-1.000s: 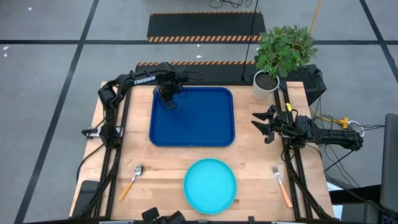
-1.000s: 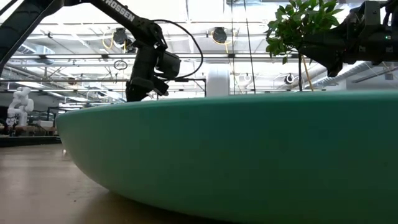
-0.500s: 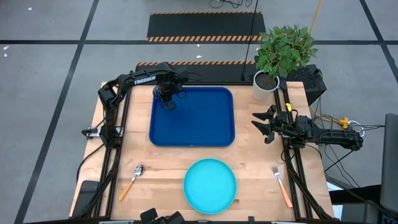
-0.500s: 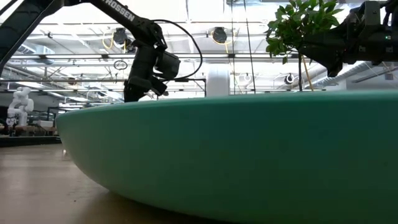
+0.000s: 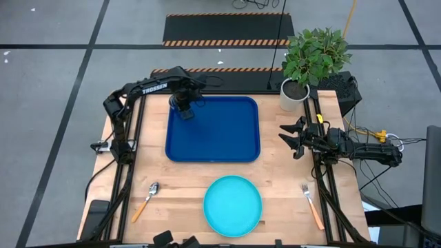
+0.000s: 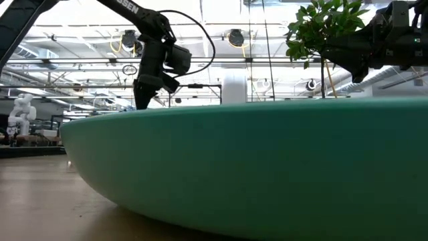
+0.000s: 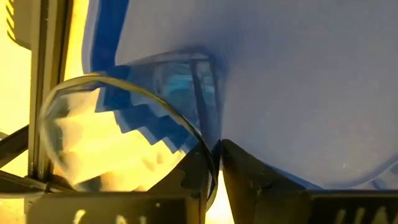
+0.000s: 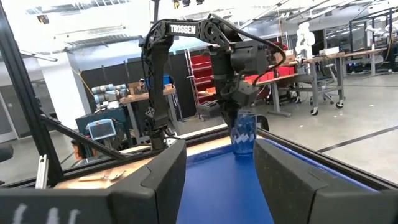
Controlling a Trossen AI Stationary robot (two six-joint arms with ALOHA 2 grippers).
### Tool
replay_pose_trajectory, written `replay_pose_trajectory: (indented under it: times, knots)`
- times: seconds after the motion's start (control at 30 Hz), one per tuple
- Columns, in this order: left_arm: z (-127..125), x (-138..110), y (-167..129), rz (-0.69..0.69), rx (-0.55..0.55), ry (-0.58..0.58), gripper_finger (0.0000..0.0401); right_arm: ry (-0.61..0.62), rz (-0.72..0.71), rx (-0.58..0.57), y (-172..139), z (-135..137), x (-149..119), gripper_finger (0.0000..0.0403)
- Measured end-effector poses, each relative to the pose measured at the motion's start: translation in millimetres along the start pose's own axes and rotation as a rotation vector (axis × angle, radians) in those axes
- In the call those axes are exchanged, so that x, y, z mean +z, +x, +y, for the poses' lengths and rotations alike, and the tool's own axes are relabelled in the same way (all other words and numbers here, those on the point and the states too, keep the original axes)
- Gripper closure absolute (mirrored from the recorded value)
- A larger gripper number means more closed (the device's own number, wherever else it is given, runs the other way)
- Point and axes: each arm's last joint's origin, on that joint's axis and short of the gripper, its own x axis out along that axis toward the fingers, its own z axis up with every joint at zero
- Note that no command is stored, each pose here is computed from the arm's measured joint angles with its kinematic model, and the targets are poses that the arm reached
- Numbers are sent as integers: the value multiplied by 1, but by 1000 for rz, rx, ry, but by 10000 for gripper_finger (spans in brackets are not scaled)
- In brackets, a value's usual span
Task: Pick and place plate/cup/fork/spoon on tray
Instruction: Put the blue glass on the top left of the serving tray
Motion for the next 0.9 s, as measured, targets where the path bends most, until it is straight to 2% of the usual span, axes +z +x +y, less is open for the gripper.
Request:
replay_pose_trajectory:
  times: [0.37,0.9]
  knots:
    - [0,1,-1,-19,4,-9,267,1,-5,1,0,0,0,220]
    - [2,2,-1,-25,60,-19,256,1,-4,2,0,0,0,220]
